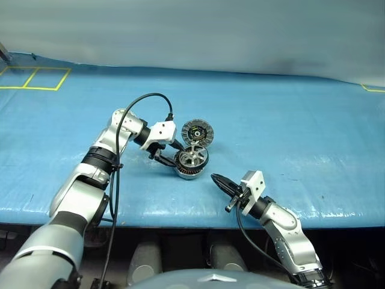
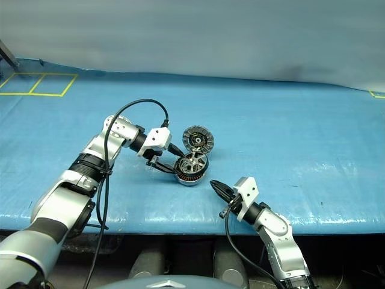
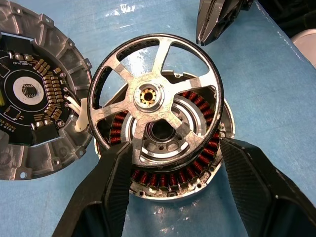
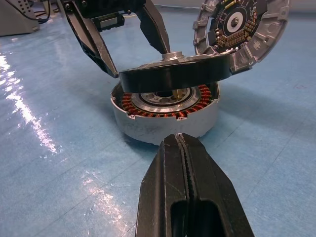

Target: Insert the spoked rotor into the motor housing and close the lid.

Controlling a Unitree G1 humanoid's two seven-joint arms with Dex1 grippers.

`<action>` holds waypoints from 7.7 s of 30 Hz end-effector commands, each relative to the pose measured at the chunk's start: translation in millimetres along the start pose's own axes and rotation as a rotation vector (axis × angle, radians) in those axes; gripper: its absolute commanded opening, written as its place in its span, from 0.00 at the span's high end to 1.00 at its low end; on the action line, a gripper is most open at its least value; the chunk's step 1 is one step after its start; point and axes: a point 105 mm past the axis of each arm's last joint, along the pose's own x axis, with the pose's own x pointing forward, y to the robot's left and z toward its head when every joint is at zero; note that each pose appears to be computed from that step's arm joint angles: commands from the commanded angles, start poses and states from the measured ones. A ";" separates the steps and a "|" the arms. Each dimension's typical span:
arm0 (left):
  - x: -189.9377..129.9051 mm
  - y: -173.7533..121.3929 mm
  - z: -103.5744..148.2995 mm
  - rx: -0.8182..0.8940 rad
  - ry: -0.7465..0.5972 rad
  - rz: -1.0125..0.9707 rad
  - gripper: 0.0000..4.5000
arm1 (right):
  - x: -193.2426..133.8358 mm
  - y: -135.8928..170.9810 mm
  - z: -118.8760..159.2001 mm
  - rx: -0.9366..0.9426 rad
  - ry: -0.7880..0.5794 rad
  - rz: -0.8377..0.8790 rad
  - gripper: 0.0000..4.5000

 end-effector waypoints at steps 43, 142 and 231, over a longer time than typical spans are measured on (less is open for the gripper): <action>-22.0 -32.3 -6.0 -0.167 -0.311 0.262 0.32 | 9.2 -45.6 58.8 -0.228 0.155 -0.202 1.00; -4.6 -64.9 -46.3 -0.320 -0.474 0.481 0.31 | 91.8 6.4 68.1 -0.126 0.219 0.234 0.91; -12.6 -58.8 -45.6 -0.315 -0.527 0.603 0.31 | 128.4 -85.9 109.9 0.130 0.107 -0.021 0.99</action>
